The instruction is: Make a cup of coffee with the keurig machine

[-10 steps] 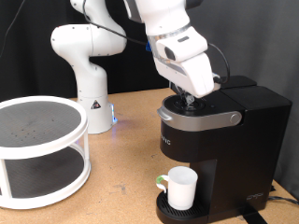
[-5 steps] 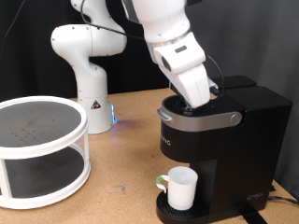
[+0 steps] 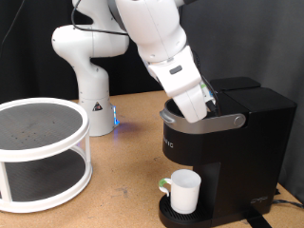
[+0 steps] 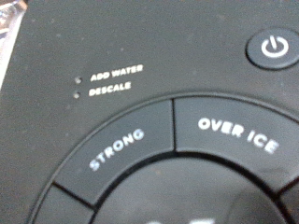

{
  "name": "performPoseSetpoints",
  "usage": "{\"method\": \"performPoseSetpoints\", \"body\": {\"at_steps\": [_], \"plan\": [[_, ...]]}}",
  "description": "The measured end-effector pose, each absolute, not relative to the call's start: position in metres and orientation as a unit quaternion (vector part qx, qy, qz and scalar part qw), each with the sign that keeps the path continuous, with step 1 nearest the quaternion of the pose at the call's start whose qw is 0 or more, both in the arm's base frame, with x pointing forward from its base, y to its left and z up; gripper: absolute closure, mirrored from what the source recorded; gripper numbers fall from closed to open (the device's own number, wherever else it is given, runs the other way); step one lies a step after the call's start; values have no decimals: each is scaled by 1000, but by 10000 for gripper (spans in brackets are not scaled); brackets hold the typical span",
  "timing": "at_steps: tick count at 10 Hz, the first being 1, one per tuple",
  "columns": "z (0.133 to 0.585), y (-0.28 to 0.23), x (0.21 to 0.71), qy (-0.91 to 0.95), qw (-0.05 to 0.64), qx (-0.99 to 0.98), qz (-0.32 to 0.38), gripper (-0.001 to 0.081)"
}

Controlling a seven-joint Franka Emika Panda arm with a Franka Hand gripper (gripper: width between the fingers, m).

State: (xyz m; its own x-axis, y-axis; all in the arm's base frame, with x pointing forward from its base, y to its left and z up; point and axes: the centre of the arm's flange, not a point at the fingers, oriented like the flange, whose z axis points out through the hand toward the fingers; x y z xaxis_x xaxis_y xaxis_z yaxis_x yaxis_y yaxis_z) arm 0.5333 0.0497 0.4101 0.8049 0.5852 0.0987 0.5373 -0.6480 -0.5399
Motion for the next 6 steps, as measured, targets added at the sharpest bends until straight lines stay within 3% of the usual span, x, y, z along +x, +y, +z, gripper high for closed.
{"method": "performPoseSetpoints", "body": {"at_steps": [3, 6], "plan": [[409, 46, 537, -315, 289, -903, 47, 806], [411, 43, 536, -350, 284, -892, -7, 806]]}}
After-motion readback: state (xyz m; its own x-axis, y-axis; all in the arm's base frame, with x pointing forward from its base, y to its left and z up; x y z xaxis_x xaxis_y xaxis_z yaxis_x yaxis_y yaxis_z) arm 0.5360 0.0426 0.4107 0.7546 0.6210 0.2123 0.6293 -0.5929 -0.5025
